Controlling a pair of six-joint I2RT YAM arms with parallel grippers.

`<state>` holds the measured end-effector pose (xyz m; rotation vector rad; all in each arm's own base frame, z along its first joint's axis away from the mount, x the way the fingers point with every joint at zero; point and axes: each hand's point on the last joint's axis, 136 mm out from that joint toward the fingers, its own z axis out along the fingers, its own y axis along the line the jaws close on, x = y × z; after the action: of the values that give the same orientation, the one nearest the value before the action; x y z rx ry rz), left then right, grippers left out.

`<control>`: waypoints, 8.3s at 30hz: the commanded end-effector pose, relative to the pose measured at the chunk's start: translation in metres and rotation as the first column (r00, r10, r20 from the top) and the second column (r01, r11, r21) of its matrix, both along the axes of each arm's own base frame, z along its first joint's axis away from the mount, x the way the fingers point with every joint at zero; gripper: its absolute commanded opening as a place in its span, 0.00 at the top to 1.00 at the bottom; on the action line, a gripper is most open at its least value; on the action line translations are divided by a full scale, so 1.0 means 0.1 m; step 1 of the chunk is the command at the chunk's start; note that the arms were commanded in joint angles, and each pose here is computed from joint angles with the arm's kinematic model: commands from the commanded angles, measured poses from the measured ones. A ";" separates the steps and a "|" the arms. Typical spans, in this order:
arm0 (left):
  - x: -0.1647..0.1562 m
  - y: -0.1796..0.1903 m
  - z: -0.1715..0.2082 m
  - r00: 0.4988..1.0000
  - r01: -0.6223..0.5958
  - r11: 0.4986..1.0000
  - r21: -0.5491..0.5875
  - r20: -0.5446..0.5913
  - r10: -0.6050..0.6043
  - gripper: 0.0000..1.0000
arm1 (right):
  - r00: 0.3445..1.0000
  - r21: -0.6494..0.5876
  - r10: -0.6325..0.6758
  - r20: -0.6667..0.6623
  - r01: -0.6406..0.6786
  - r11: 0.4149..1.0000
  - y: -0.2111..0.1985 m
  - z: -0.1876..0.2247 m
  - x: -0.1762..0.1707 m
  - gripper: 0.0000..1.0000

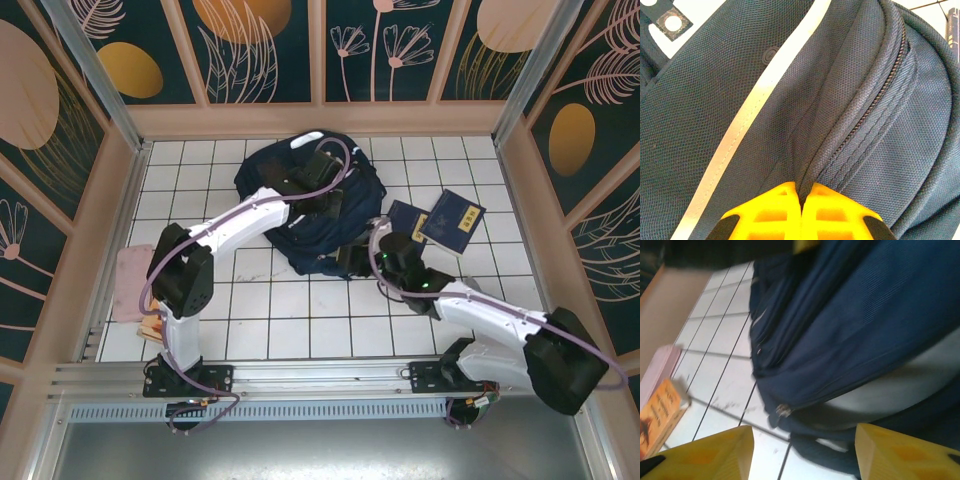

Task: Pack the student bag

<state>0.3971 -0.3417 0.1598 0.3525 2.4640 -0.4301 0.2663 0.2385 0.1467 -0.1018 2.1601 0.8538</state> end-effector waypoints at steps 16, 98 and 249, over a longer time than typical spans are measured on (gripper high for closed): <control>-0.56 0.93 0.34 0.962 -0.254 0.947 -0.197 0.054 0.269 0.26 | 0.814 0.124 -0.271 -0.514 0.383 0.916 -0.23 0.02 0.62 0.46; -1.14 0.44 -0.90 0.991 0.095 0.969 -0.226 -0.074 -0.114 0.65 | 0.892 0.264 -0.144 -0.429 0.276 0.924 0.58 0.72 1.27 1.00; -1.22 -0.13 -0.26 0.959 -0.118 0.893 -0.434 -0.282 -0.010 0.32 | 0.743 -0.457 -0.394 -0.540 0.135 0.879 -1.24 -1.26 -0.01 0.60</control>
<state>0.2737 -0.3322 0.1219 0.0136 2.5517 -0.9836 0.2749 0.1174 0.0325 0.3396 2.8140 0.2842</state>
